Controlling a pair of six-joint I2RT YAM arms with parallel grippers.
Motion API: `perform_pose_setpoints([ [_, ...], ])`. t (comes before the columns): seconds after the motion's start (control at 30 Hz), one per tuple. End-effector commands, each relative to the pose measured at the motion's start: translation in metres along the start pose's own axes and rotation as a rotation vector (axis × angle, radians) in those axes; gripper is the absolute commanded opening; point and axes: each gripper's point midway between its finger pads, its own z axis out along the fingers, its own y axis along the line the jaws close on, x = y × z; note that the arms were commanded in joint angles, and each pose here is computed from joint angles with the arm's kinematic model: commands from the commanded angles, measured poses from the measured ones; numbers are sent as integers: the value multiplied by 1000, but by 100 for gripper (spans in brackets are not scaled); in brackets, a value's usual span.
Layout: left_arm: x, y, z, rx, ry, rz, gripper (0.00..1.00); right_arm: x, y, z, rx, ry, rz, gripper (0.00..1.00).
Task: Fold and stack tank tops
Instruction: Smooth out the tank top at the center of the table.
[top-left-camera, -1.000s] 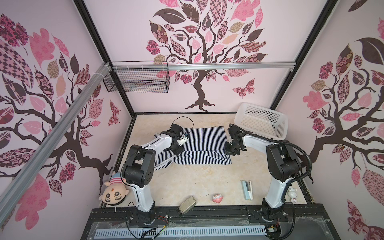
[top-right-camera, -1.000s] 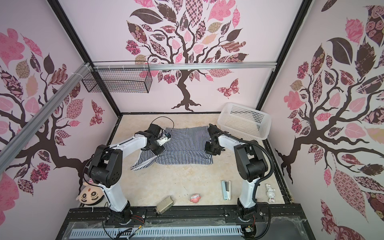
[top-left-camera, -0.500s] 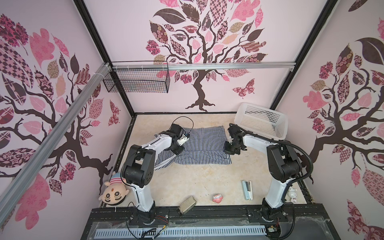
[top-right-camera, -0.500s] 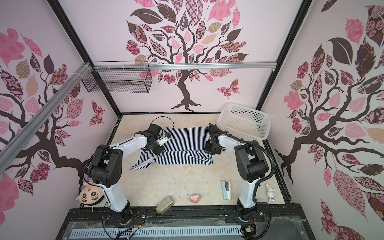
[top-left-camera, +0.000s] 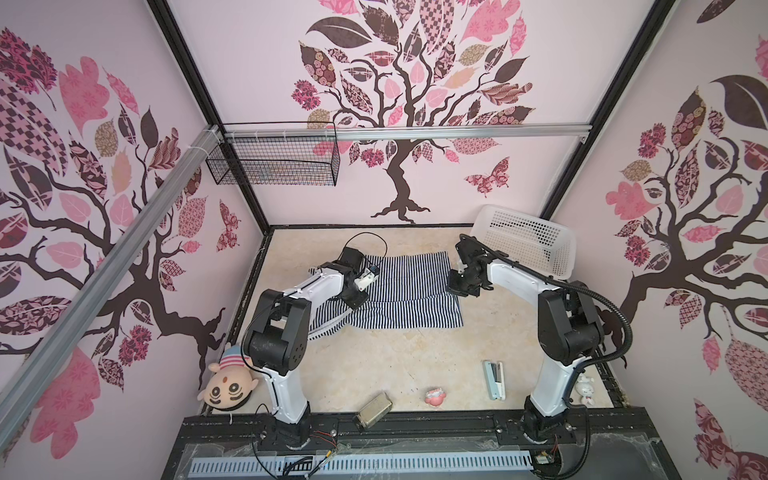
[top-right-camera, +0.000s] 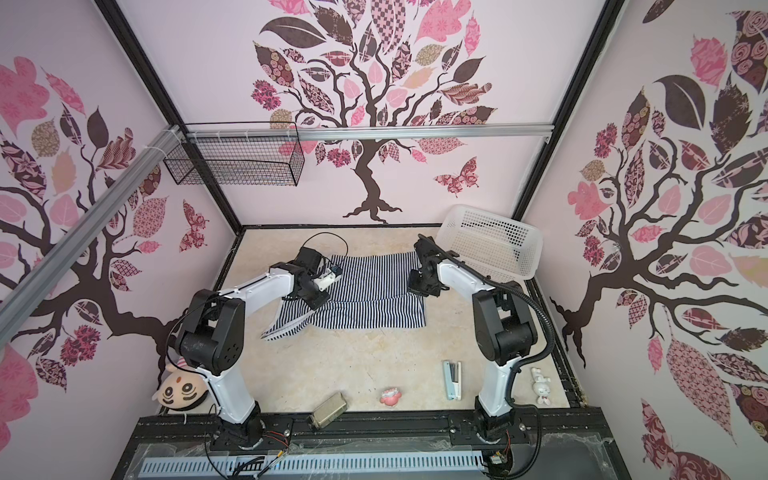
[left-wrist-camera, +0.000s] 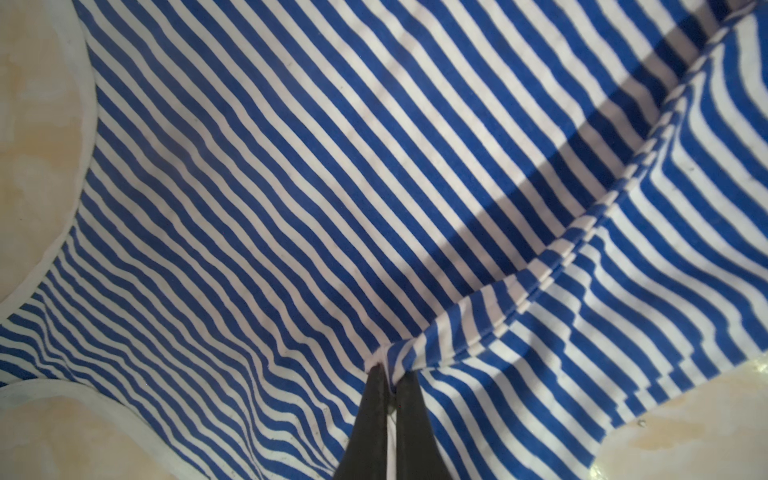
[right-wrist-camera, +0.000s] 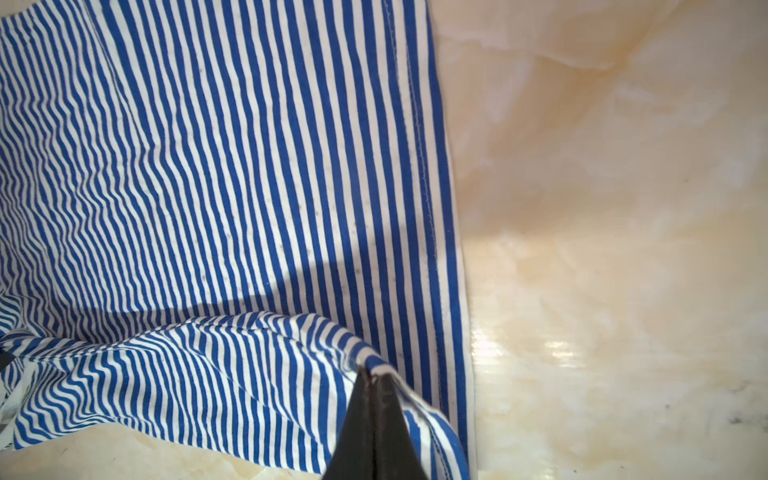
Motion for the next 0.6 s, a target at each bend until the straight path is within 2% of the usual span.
perform_pose_setpoints([
  [0.0,4,0,8,8,9,-13,6,-8,-6,-1,42,-4,7,0],
  [0.4,-1,7,6,-17,-7,-35,7,-8,-24,18,105,27,25,0],
  [0.57,-9,13,4,-36,-29,-53,8,-8,-24,19,96,28,29,5],
])
